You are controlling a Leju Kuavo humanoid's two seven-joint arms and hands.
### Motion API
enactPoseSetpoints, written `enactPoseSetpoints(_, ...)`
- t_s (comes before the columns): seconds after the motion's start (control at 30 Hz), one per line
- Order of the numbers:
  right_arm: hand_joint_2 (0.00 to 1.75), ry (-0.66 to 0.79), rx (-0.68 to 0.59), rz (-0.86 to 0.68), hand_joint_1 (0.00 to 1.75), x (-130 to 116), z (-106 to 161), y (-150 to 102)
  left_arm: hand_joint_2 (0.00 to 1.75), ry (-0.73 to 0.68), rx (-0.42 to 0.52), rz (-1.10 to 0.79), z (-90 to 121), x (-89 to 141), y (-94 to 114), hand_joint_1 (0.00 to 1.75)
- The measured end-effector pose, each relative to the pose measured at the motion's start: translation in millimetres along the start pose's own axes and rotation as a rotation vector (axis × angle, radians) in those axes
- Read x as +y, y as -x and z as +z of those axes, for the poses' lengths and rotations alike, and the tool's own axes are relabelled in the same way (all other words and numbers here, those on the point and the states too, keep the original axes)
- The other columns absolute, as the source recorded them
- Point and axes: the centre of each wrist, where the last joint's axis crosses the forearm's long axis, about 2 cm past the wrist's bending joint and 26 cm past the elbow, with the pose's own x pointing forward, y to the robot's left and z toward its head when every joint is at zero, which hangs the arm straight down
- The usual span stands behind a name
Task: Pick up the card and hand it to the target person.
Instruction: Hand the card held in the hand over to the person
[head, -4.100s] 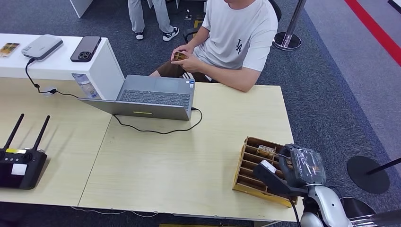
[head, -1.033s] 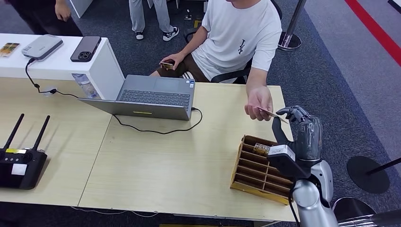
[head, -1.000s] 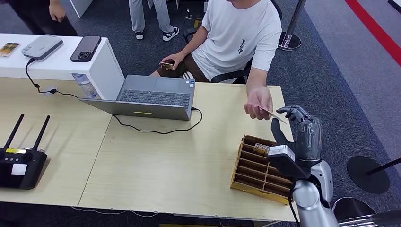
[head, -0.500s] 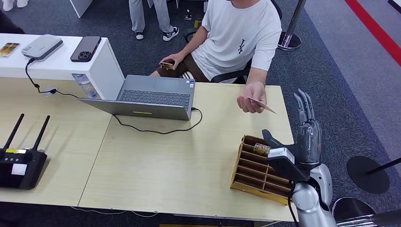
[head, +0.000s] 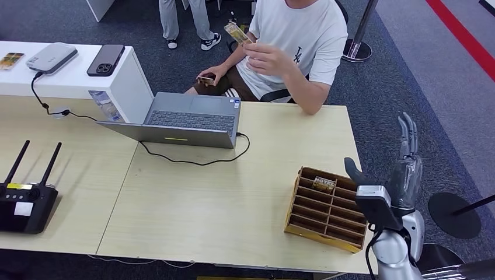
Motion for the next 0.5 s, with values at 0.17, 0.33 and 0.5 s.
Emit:
enactPoseSetpoints(0.17, 1.75, 0.082, 0.024, -0.014, 0.00, -17, 5, 8, 0.00, -0.003, -0.002, 0.000, 0, 0, 0, 0.00)
enactPoseSetpoints(0.33, 1.75, 0.149, 0.068, -0.034, 0.00, -33, 8, 18, 0.00, -0.012, 0.008, -0.001, 0, 0, 0, 0.00)
enactPoseSetpoints(0.5, 1.75, 0.212, 0.144, -0.079, 0.00, -48, 20, 32, 0.00, -0.014, 0.004, -0.001, 0, 0, 0, 0.00)
